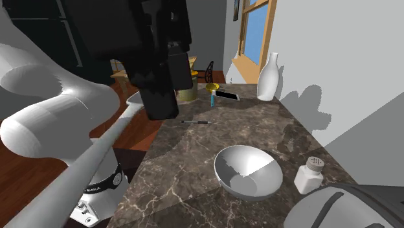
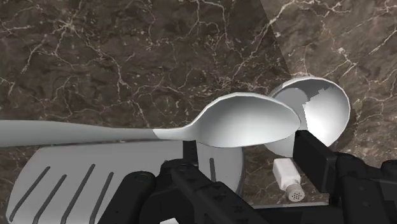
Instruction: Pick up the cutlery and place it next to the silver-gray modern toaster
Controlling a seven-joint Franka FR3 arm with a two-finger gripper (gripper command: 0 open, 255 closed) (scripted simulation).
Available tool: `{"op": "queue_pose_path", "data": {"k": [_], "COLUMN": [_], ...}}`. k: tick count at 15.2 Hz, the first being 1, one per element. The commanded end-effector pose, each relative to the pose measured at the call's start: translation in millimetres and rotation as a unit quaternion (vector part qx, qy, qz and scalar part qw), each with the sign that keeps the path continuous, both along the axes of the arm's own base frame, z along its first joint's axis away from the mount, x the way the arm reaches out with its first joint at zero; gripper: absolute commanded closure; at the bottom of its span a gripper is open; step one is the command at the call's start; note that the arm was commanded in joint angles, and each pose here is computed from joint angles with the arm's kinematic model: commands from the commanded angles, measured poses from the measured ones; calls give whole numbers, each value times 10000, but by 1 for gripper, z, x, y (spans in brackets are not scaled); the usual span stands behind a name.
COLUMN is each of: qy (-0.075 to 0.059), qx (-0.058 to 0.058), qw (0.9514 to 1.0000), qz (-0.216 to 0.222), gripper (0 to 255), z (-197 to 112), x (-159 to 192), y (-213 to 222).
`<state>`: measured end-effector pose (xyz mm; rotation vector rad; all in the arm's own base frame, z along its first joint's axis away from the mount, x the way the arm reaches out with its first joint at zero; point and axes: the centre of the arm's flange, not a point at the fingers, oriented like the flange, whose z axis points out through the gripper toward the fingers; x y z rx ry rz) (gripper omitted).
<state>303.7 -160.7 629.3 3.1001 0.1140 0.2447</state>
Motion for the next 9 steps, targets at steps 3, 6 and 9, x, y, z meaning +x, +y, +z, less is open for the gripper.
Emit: {"op": "queue_pose_path", "data": {"k": [3, 6, 9], "qy": [1, 1, 1], "qx": [-3, -3, -3], "qw": [10000, 10000, 10000], "qz": [6, 6, 6], "gripper": [255, 255, 255], "z": [-16, -31, -47], "x": [-2, -2, -2], "y": [-18, -18, -18]}}
